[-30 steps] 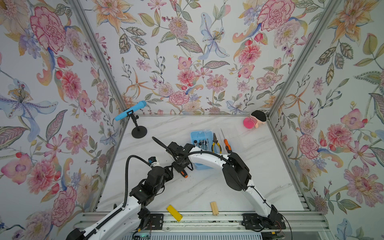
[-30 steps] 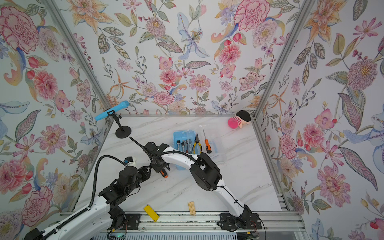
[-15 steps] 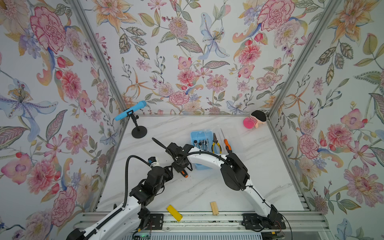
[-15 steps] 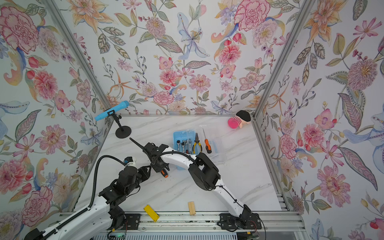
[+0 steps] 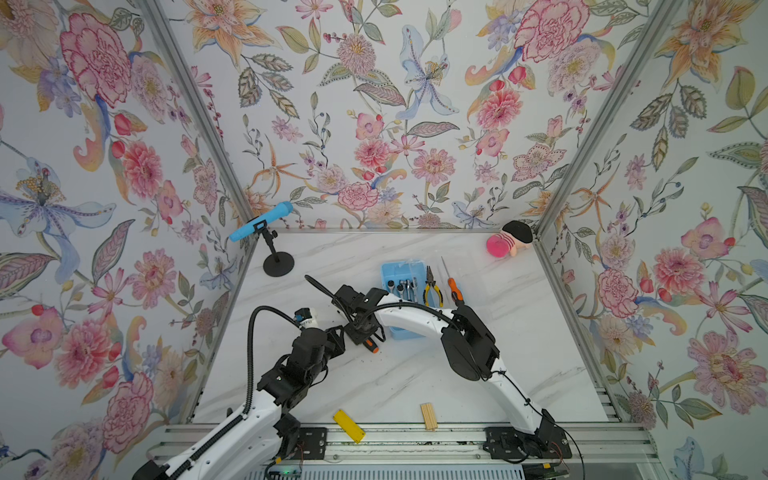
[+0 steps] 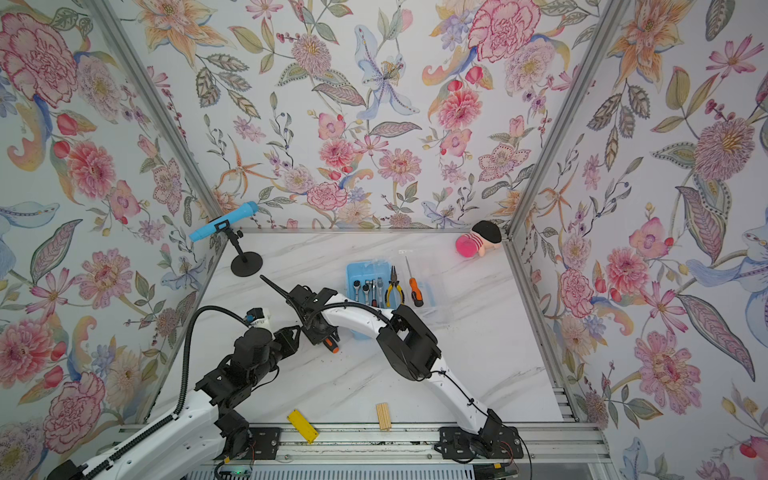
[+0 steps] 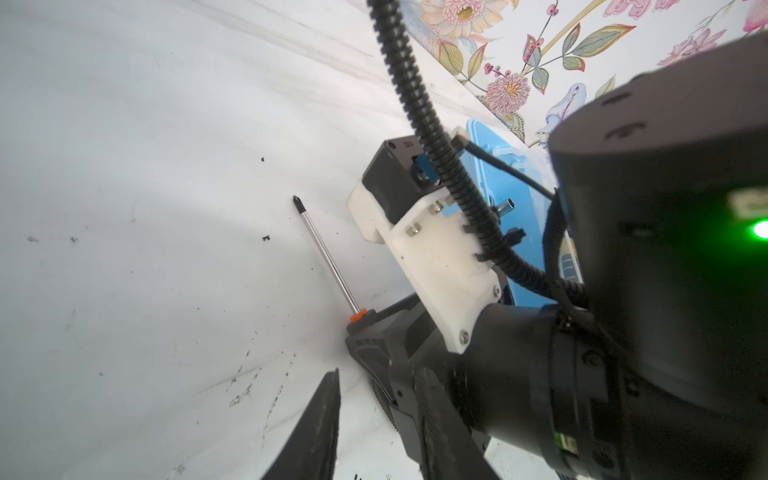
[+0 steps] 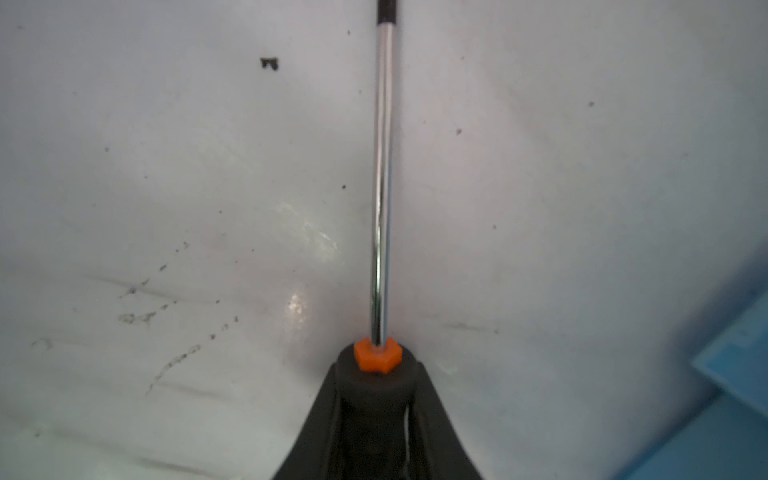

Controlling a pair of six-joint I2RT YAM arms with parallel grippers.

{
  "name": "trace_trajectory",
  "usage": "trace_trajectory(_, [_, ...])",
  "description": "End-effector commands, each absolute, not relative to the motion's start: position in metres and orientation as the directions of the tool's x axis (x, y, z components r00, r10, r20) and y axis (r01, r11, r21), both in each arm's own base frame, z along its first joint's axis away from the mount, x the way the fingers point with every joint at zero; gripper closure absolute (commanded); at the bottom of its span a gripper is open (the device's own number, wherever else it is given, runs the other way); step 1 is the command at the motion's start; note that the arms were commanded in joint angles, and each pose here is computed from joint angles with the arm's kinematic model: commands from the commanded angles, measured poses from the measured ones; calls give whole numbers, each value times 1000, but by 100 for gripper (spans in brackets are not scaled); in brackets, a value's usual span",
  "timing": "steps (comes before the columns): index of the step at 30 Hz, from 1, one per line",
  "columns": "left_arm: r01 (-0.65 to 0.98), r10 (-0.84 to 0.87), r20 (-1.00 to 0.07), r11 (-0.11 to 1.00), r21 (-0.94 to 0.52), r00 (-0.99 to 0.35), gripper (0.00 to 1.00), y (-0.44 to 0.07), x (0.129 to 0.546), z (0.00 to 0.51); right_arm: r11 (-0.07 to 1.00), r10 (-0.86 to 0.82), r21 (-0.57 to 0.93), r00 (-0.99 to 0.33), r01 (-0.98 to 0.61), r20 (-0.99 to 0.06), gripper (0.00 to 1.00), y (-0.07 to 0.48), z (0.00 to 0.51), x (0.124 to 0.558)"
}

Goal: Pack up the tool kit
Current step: 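Lower the right gripper onto the black-and-orange screwdriver handle and close it, then lift the black-and-orange screwdriver upright and carry it over the box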

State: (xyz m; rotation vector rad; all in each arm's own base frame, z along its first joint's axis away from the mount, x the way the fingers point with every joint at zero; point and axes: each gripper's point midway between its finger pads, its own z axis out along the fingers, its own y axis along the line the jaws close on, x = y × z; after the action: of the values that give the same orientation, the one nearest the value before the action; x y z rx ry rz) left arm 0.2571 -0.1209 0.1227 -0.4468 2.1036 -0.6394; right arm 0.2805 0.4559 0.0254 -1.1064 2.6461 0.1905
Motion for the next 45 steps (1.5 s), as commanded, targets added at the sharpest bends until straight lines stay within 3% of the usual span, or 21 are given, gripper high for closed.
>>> trace_trajectory(1, [-65, -510, -664, 817, -574, -546, 66, -119, 262, 134, 731, -619, 73, -704, -679, -347, 100, 453, 65, 291])
trace_trajectory(7, [-43, -503, -677, 818, -573, -538, 67, -122, 267, 148, 735, -525, 201, -731, -648, -435, 100, 454, 129, 303])
trace_trajectory(11, [-18, -490, -686, 821, -571, -538, 66, -127, 273, 157, 758, -464, 208, -735, -619, -495, 100, 437, 166, 322])
trace_trajectory(21, [97, -445, -705, 805, -585, -552, 67, -164, 303, 181, 877, -307, 124, -741, -464, -597, 100, 315, 231, 380])
trace_trajectory(31, [182, -401, -712, 787, -590, -577, 68, -200, 333, 194, 973, -173, 14, -766, -231, -619, 100, 162, 243, 419])
trace_trajectory(45, [205, -357, -712, 794, -573, -605, 68, -220, 354, 187, 984, -177, -66, -846, -166, -503, 100, 115, 179, 414])
